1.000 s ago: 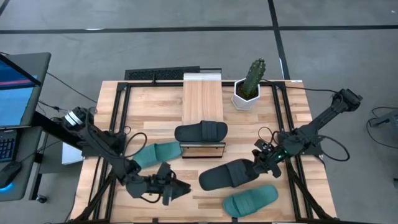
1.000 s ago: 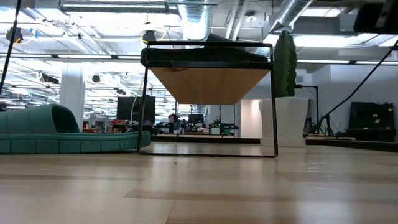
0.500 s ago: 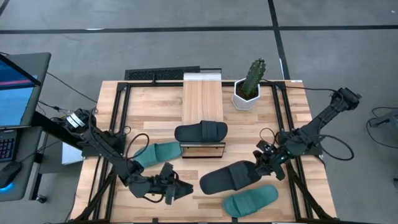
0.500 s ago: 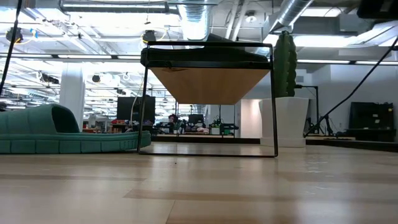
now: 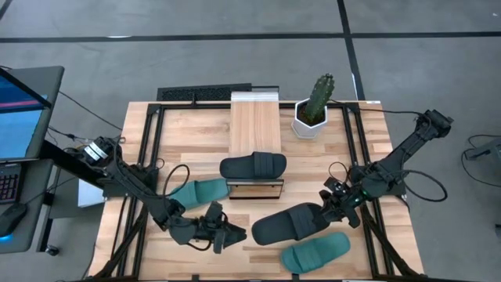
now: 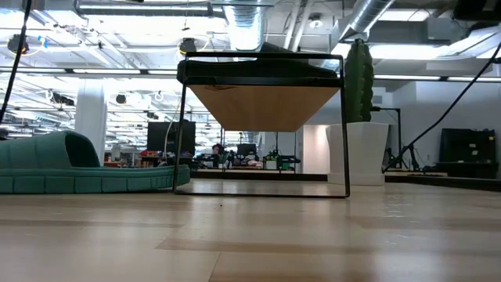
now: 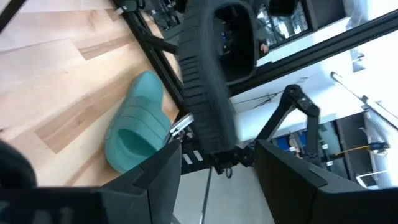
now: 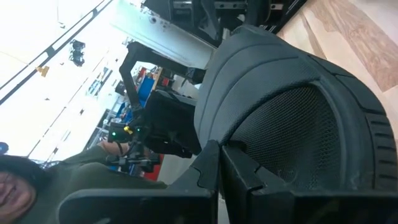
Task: Pick and place slides into the shelf
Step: Put the black slipper on the shelf
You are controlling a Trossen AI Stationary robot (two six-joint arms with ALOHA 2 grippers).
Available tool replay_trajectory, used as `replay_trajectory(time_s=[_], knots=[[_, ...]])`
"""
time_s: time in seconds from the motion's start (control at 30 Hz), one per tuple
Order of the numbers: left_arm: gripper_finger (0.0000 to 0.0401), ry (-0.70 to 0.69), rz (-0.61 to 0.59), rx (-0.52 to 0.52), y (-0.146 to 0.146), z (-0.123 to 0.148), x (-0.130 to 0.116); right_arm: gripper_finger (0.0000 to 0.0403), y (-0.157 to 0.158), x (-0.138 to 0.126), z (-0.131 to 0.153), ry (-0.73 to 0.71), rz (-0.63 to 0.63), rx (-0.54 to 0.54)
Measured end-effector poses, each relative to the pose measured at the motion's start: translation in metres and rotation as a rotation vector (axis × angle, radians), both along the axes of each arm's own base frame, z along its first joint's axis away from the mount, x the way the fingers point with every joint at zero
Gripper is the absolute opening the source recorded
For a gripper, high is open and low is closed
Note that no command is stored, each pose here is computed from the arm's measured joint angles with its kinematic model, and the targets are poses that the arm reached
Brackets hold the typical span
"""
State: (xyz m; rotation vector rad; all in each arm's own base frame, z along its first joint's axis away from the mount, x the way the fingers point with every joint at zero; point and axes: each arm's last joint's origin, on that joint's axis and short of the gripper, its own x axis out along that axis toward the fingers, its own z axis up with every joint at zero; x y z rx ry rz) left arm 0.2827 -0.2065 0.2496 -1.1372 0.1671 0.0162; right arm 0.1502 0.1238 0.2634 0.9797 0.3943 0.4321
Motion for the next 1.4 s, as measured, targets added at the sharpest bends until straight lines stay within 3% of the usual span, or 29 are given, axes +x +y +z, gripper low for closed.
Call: replay_trajectory(time_s=[1.4], knots=[[0.0193,-0.017,-0.032,0.043,0.018,0.002,0.014,0.0000,0.002,0.007,-0.002,-0.030,-0.009,-0.030]])
